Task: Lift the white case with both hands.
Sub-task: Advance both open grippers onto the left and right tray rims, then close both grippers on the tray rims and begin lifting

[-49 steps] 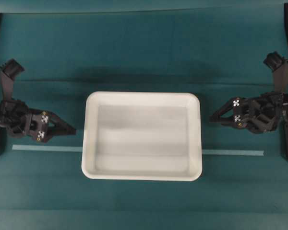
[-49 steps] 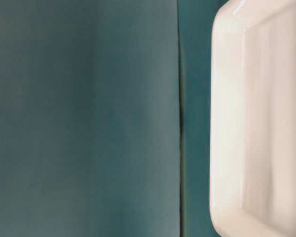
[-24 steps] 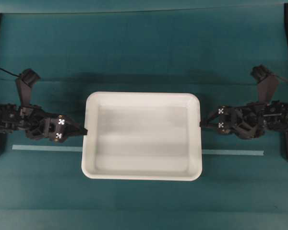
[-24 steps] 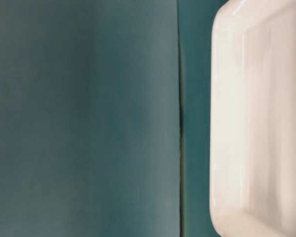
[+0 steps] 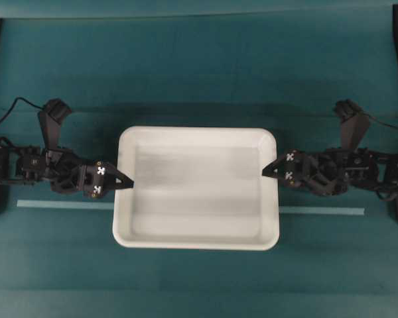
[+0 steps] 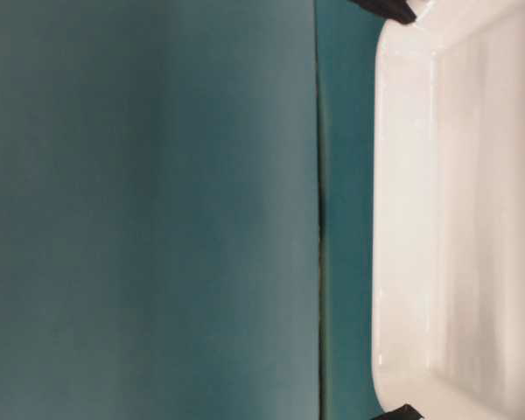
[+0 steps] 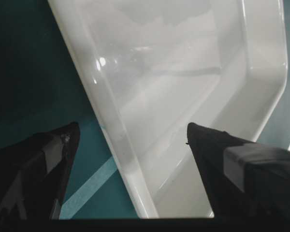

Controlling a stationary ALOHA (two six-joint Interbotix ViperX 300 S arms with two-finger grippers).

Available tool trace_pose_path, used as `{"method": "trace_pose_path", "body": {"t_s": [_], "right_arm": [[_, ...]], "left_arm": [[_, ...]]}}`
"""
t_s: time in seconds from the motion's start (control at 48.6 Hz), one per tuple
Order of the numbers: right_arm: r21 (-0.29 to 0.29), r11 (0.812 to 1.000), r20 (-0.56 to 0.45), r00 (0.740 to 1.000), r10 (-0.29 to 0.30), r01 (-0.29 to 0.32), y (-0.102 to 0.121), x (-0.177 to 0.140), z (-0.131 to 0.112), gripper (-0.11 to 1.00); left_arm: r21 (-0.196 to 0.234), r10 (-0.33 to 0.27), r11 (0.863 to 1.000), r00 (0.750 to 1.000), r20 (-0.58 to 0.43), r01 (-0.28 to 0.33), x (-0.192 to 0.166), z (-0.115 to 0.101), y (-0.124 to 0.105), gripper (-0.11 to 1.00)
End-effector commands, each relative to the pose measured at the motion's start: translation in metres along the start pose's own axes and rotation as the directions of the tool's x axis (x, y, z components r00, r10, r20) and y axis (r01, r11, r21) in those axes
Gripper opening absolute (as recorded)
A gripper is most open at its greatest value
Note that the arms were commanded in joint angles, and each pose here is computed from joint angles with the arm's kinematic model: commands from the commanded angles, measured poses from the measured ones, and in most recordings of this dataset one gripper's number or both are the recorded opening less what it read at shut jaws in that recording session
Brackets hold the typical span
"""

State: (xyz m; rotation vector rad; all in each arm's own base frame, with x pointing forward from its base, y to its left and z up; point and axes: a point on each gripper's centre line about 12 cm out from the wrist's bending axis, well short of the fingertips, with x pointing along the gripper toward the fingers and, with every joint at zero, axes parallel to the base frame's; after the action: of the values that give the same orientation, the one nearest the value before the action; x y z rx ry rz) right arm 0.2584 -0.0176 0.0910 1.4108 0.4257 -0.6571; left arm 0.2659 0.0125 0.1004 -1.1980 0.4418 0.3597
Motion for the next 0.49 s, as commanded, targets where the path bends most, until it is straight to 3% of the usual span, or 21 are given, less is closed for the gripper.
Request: {"method": "trace_pose_path", "body": {"t_s": [0.0, 0.473], "right_arm": [[-0.004, 1.0, 0.004, 1.0, -0.006, 0.006, 0.001, 0.009, -0.002, 0.93], [0.014, 1.0, -0.025, 1.0, -0.004, 0.004, 0.005, 0.012, -0.012, 0.9]], "left_arm": [[0.005, 0.004, 1.0, 1.0, -0.002, -0.004, 0.004, 0.0, 0.001, 0.96], [-0.003, -0.002, 1.0, 1.0, 0.0, 0.002, 0.004, 0.001, -0.001, 0.91]]}}
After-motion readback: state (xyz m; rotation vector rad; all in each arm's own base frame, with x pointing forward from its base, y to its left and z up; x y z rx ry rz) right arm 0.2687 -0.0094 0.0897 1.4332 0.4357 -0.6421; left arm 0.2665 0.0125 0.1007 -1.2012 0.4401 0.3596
